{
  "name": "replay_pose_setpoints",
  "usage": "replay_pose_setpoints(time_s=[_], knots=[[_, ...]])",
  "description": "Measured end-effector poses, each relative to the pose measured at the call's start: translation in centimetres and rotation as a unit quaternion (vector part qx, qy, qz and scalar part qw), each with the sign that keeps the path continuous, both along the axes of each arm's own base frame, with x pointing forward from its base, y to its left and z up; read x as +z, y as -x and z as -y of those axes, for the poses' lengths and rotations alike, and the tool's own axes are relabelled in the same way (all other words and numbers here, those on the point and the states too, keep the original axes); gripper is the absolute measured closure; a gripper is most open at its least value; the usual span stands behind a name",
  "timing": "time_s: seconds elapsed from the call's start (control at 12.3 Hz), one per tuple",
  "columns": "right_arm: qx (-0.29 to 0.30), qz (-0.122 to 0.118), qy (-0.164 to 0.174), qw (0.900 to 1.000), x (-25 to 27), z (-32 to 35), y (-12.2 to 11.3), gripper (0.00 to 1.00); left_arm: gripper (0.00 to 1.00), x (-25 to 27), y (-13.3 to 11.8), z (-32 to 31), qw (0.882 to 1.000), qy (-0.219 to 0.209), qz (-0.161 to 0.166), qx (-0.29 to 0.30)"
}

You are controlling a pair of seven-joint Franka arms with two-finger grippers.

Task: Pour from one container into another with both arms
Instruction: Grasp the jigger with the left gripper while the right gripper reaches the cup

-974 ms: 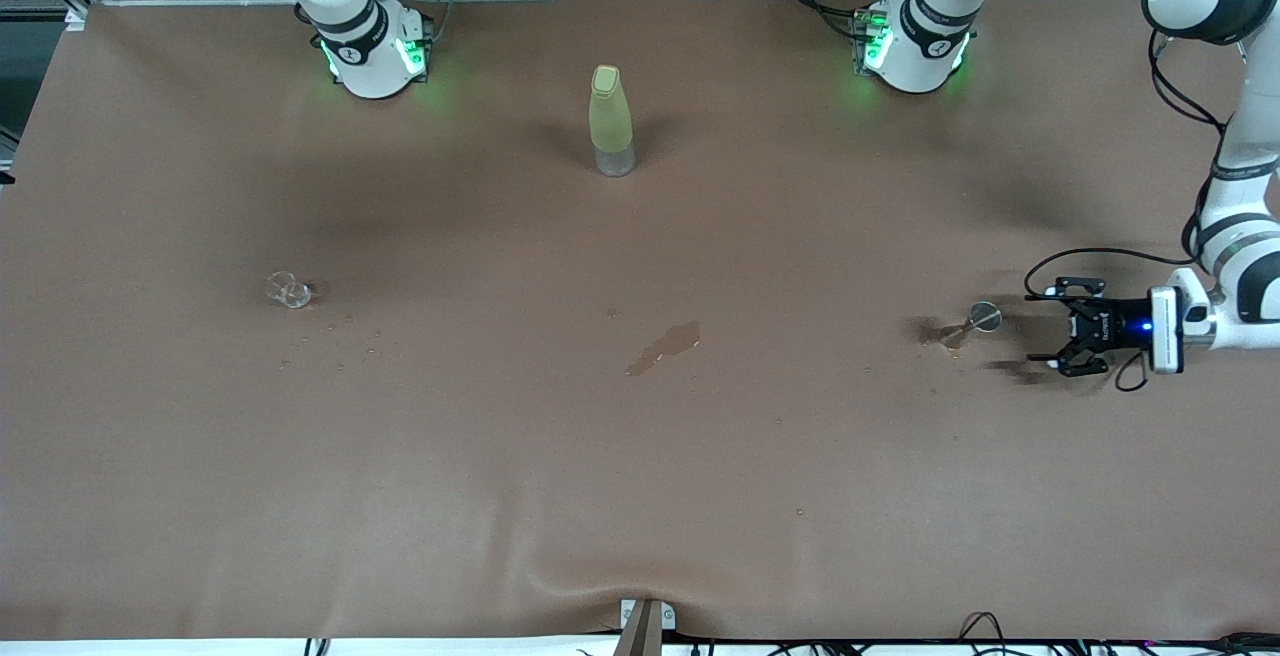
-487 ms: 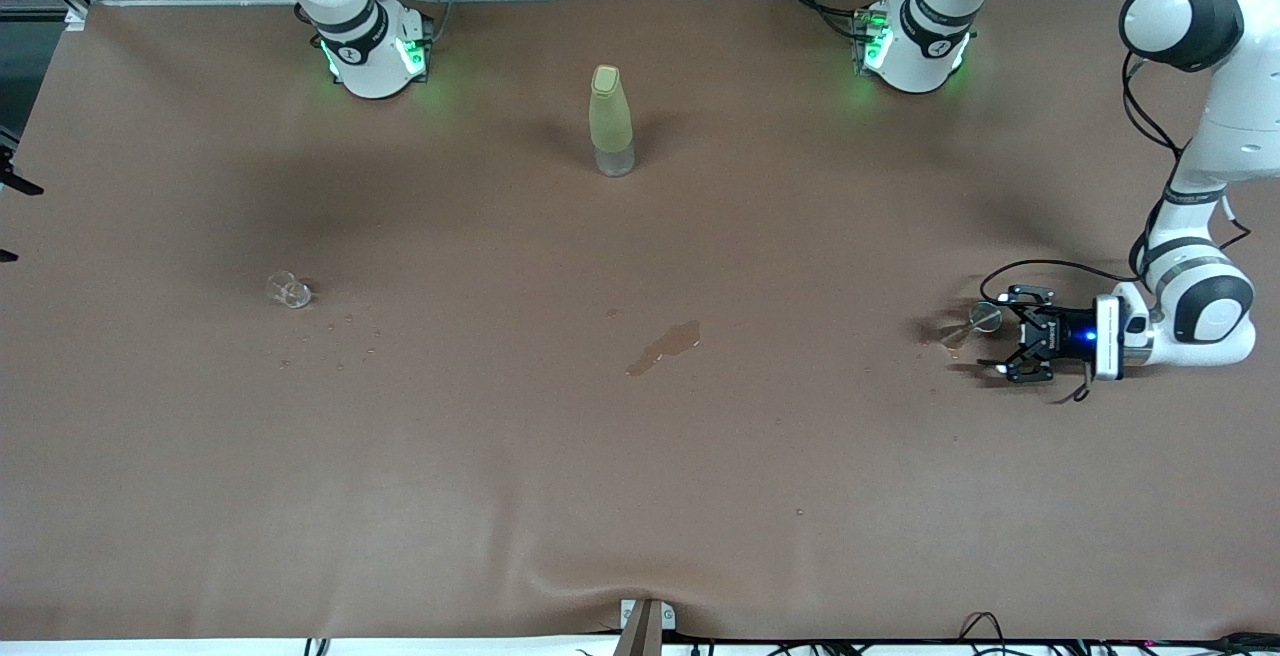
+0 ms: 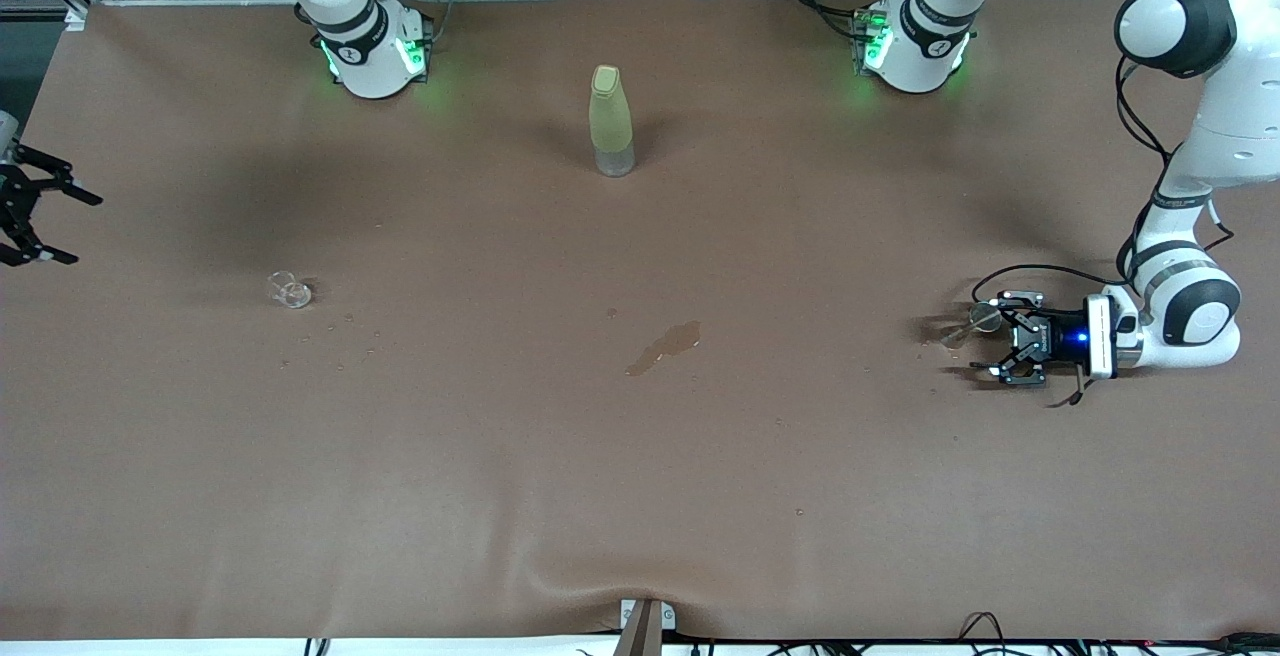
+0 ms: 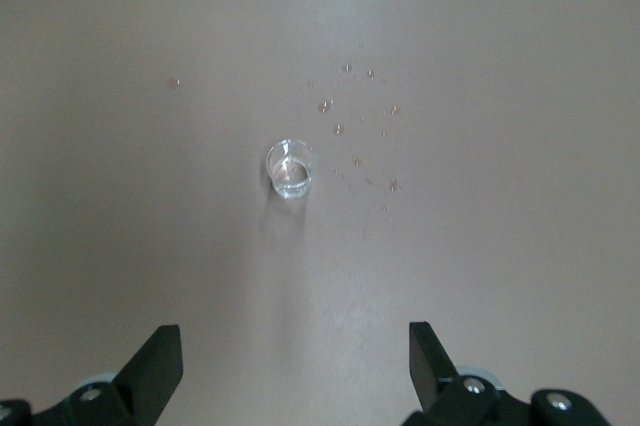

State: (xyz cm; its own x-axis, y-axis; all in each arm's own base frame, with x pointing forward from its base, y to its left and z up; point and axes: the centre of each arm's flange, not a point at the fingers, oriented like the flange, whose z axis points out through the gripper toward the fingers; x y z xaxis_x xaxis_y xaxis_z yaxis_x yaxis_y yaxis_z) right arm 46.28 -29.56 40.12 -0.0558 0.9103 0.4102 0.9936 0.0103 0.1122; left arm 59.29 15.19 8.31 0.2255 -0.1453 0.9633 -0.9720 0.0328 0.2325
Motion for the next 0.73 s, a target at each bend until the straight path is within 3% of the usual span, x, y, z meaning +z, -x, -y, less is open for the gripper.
replay_pose_setpoints(time_s=[0.08, 0.16, 0.32, 0.73], knots=[[0.007, 0.008, -0.014, 1.000, -1.4, 0.3, 0.0, 0.00, 0.19, -0.1, 0.0, 0.0, 1.000, 0.002, 0.002, 0.001], [0.013, 0.014, -0.027, 0.999, -2.9, 0.5, 0.0, 0.00, 0.26, -0.2, 0.1, 0.1, 1.000, 0.003, 0.002, 0.001], [0.022, 0.020, -0.060, 0.998, -6.1, 0.7, 0.1, 0.00, 0.50, -0.3, 0.1, 0.1, 1.000, 0.003, 0.002, 0.001], [0.012, 0.006, -0.140, 0.990, -13.7, 0.8, 1.1, 0.00, 0.62, -0.2, 0.1, 0.0, 1.000, 0.005, 0.002, 0.001]])
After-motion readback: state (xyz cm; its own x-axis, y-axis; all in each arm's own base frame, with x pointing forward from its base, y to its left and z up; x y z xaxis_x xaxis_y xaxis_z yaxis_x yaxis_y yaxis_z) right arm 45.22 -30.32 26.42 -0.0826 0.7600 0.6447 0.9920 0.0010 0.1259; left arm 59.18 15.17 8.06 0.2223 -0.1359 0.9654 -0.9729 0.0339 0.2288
